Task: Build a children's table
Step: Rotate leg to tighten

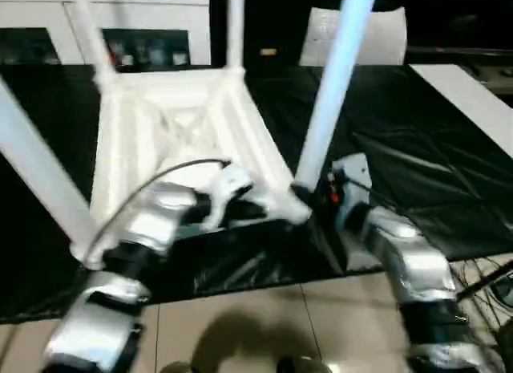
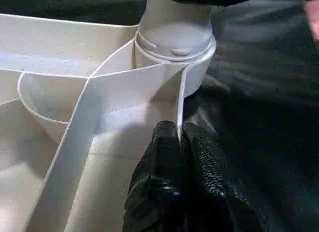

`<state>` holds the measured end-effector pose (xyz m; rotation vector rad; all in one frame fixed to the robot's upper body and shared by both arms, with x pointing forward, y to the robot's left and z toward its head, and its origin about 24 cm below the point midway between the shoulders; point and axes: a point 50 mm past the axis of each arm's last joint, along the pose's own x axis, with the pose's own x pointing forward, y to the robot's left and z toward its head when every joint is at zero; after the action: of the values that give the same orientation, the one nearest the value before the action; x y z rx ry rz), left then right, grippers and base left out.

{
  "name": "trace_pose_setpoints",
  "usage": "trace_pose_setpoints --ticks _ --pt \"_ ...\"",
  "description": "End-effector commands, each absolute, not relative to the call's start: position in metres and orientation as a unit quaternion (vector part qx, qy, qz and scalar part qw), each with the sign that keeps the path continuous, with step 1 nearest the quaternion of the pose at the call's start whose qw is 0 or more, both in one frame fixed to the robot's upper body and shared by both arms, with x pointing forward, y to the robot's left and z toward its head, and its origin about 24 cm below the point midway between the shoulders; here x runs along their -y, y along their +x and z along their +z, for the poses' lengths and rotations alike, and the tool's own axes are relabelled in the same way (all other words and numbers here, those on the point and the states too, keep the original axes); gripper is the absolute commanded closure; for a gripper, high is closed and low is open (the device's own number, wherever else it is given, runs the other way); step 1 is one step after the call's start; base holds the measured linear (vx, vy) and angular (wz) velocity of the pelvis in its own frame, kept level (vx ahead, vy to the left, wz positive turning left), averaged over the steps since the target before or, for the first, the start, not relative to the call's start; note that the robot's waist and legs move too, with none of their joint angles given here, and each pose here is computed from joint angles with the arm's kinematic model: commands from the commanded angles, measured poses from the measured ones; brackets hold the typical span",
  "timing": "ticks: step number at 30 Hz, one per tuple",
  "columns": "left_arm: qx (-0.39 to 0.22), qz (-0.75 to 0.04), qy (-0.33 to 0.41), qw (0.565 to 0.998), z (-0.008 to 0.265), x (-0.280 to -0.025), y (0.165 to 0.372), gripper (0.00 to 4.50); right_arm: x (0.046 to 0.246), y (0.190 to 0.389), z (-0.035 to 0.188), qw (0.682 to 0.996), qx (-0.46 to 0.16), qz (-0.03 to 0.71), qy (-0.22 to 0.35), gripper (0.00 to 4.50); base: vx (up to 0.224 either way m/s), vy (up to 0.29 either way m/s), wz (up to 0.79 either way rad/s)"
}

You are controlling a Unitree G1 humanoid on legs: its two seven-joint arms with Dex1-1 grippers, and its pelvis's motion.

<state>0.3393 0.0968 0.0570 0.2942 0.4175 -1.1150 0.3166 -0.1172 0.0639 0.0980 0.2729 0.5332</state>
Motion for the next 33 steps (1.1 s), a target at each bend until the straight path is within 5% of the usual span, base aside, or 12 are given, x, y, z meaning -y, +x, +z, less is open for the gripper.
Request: trace_pose_setpoints --ticks 1,5,6,16,20,27,33 --pt "-0.117 -0.532 0.118 0.83 0.086 -0.042 0.345 4.5 0.042 0.3 0.053 0.905 -0.18 0.374 0.092 2.57 0.0 0.0 0.0" --pt "-0.116 -0.511 0.14 0.84 0.089 -0.036 0.347 4.5 0.033 0.31 0.061 0.927 -0.153 0.326 0.105 2.57 0.0 0.0 0.0" --pt "-0.117 -0.514 0.145 0.838 0.088 -0.036 0.346 4.5 0.033 0.31 0.063 0.928 -0.148 0.324 0.105 2.01 0.0 0.0 0.0" --pt "-0.153 -0.538 0.177 0.809 0.073 -0.073 0.339 4.5 0.07 0.305 0.065 0.93 -0.105 0.342 0.083 1.03 0.022 -0.005 0.01" --pt "-0.162 -0.568 0.201 0.782 0.069 -0.1 0.335 4.5 0.109 0.299 0.066 0.912 -0.093 0.399 0.025 0.69 0.0 0.0 0.0" --pt "-0.175 -0.614 0.216 0.739 0.067 -0.116 0.328 4.5 0.136 0.298 0.074 0.888 -0.089 0.452 -0.015 0.22 0.0 0.0 0.0" --pt "-0.189 -0.695 0.255 0.646 0.068 -0.137 0.318 4.5 0.153 0.291 0.083 0.806 -0.103 0.579 -0.071 0.22 0.0 0.0 0.0"
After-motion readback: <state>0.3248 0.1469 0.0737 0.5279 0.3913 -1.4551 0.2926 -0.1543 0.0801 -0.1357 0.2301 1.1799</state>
